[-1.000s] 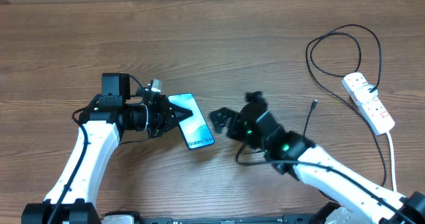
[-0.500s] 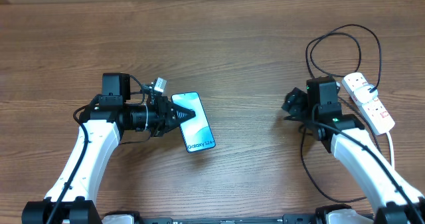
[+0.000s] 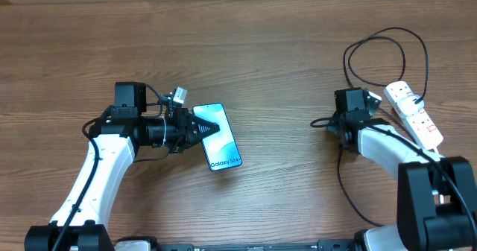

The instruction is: Plug charger to phone and switch on socket

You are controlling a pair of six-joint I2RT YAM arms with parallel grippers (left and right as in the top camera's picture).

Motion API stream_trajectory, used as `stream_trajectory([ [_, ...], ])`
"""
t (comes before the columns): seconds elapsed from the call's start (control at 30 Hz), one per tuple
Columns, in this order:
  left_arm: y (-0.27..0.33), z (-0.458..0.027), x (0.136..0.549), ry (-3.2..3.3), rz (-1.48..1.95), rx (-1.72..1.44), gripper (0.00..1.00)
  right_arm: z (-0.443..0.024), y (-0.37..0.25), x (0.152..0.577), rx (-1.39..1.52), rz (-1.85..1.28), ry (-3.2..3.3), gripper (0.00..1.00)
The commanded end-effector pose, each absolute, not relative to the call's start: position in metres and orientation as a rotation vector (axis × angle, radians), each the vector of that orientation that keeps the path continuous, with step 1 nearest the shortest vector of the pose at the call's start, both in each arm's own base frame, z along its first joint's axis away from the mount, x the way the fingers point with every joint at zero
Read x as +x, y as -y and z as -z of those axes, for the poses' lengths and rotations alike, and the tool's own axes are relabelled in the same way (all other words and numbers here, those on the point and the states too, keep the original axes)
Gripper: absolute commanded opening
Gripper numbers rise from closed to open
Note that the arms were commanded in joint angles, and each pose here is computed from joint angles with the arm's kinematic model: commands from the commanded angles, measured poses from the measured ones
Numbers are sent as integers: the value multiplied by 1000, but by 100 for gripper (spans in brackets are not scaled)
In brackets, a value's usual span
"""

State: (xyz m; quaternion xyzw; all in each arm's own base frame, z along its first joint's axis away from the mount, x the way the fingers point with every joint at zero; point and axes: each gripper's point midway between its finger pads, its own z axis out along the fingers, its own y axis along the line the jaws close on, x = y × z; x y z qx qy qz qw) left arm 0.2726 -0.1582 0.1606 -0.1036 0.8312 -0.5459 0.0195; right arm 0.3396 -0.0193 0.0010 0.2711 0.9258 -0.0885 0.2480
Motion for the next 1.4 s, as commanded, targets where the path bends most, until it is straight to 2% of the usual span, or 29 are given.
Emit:
stream_trajectory([
  [0.0,162,-169,270,-2544,1757,-264,4,11,24,341,742,293,-2539,43],
  [0.13,162,-169,270,-2544,1757,-263,4,24,13,337,733,221,-2600,30],
  [0.2,162,-169,270,-2544,1757,-264,4,27,3,337,726,147,-2628,20],
  [0.27,162,-169,270,-2544,1757,-264,4,30,-8,334,718,61,-2667,5],
  [0.3,162,-169,270,-2544,1757,-264,4,31,-12,333,716,37,-2679,4],
  [0.47,162,-169,270,-2544,1757,-264,4,25,-27,335,639,-71,-2729,4],
  [0.6,162,-168,271,-2546,1752,-265,4,2,-43,342,541,-179,-2762,4],
  [0.8,160,-164,272,-2560,1715,-276,4,-4,-38,336,554,-129,-2790,5],
  [0.97,160,-164,272,-2560,1715,-275,4,7,-37,322,565,-106,-2842,36],
  [1.03,160,-164,272,-2560,1715,-275,4,11,-36,317,567,-99,-2857,41],
  [1.17,160,-164,272,-2560,1715,-275,4,17,-34,312,570,-86,-2863,40],
  [1.23,160,-164,272,-2560,1715,-276,4,18,-34,311,570,-85,-2866,18],
  [1.27,160,-164,272,-2560,1715,-276,4,18,-34,310,571,-86,-2866,11],
  [1.3,160,-164,272,-2560,1715,-276,4,18,-34,310,575,-86,-2866,5],
  [1.37,160,-164,272,-2560,1715,-276,4,18,-37,309,574,-103,-2874,4],
])
